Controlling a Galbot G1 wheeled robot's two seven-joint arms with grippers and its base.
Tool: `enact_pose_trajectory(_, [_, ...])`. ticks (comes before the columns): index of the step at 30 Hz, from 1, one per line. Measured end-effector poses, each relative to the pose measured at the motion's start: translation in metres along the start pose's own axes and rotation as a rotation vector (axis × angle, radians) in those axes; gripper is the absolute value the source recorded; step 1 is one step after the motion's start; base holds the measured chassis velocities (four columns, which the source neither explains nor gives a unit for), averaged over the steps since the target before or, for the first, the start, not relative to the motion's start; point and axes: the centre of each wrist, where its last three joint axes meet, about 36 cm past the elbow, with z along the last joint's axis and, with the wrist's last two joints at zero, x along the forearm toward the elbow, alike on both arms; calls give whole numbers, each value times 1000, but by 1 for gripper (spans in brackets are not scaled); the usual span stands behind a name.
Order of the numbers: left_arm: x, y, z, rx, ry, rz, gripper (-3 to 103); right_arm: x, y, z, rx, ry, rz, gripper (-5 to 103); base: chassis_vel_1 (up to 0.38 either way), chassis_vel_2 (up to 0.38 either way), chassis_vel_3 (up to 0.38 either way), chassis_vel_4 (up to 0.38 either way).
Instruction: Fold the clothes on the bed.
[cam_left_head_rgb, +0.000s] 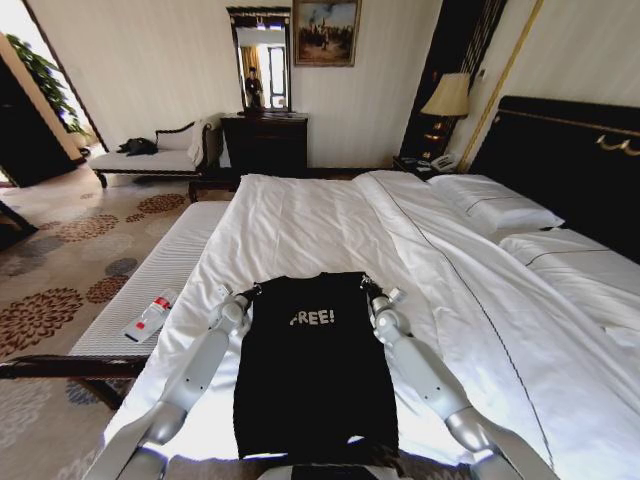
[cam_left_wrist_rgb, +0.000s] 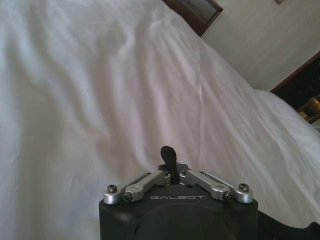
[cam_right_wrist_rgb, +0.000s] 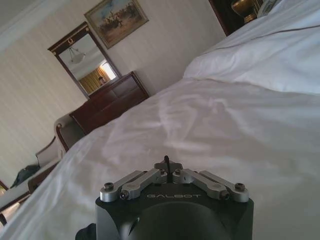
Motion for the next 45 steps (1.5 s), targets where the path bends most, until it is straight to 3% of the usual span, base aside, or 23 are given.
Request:
enact_pose_trajectory(9, [1, -16, -69, 2, -92, 48, 2, -13, 27, -56, -15, -75, -74, 0, 0, 0, 0, 0])
enact_pose_trajectory(11, [-2, -25, -88, 3, -117, 68, 2, -19, 33, -66, -7, -86, -91, 0, 0, 0, 0, 0])
enact_pose_trajectory(13, [-8, -46, -122, 3, -167, 114, 2, -30, 44, -80, -1, -103, -117, 0, 0, 0, 0, 0])
enact_pose_trajectory(14, [-8, -46, -122, 3, -167, 114, 2, -30, 44, -80, -1, -103, -117, 0, 0, 0, 0, 0])
enact_pose_trajectory(18, [-9, -78, -155, -4, -206, 189, 2, -46, 68, -106, -10, -134, -164, 0, 0, 0, 0, 0])
enact_pose_trajectory(22, [-6, -90, -164, -9, -213, 225, 2, -50, 81, -121, -21, -163, -199, 0, 0, 0, 0, 0])
enact_pose_trajectory(30, [27, -77, -137, 8, -192, 271, 2, -25, 75, -118, -35, -174, -218, 0, 0, 0, 0, 0])
enact_pose_trajectory(34, [74, -57, -102, 12, -157, 287, 2, 10, 57, -113, -5, -119, -177, 0, 0, 0, 0, 0])
enact_pose_trajectory(45, [170, -23, -53, -19, -102, 240, 2, 97, 28, -69, 27, 17, -129, 0, 0, 0, 0, 0])
